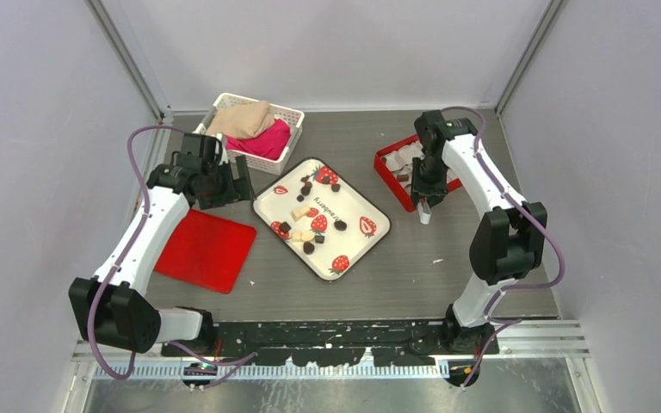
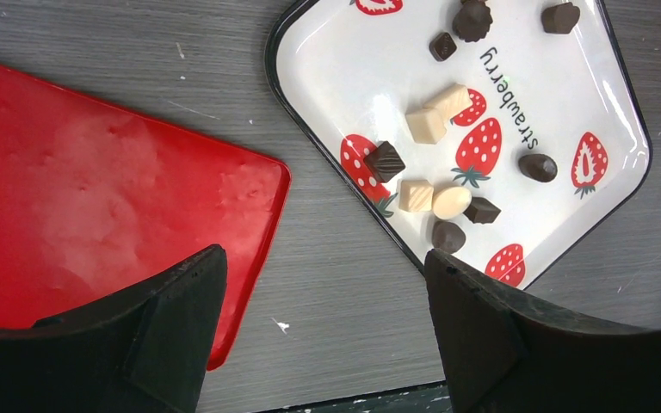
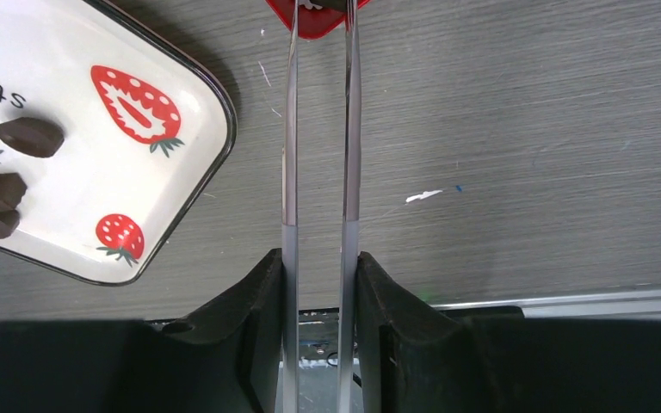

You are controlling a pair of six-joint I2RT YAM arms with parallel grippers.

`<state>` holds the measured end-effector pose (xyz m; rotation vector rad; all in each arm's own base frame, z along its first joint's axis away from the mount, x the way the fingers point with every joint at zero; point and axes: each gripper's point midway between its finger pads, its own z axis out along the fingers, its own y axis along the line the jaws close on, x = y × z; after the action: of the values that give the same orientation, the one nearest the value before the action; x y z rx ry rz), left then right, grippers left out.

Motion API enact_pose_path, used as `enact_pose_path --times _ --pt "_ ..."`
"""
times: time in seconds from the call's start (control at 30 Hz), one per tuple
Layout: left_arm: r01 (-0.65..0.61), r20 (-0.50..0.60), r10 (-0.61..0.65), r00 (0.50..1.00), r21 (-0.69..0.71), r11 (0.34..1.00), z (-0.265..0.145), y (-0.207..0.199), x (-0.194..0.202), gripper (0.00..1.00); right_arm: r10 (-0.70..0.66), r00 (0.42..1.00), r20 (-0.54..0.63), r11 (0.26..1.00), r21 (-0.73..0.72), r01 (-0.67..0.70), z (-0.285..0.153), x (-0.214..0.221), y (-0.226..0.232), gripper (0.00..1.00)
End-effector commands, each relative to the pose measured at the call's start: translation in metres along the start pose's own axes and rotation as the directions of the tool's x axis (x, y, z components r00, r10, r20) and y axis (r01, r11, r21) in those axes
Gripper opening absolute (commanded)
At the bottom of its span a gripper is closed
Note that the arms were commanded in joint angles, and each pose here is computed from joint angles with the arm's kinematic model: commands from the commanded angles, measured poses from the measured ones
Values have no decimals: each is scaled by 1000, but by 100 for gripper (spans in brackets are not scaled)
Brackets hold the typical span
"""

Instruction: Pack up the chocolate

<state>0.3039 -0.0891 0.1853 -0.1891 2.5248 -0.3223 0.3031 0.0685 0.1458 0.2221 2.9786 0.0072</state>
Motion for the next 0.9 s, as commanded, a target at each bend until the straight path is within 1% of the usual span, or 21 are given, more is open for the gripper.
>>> enact_pose_path --times 0.0,0.33,0.43,0.47,0.63,0.87 --pt "-1 74 -3 997 51 999 -8 -14 -22 85 5 999 40 999 -37 -4 -1 -9 4 4" --pt "4 76 -8 997 54 999 -10 -14 -21 85 7 999 52 999 -41 -5 9 -20 8 5" --pt "4 77 -7 997 50 999 -10 -13 -20 85 7 999 48 999 -40 -5 10 -21 8 9" --pt "4 81 -8 997 48 999 -11 -13 -20 85 7 999 45 999 -39 -5 11 -20 8 11" --pt "3 82 -7 997 42 999 -11 -11 -19 85 1 1000 28 999 -33 0 12 -15 6 30" --pt "1 82 -5 997 45 999 -10 -12 -21 85 1 999 34 1000 -27 0 9 -13 4 45"
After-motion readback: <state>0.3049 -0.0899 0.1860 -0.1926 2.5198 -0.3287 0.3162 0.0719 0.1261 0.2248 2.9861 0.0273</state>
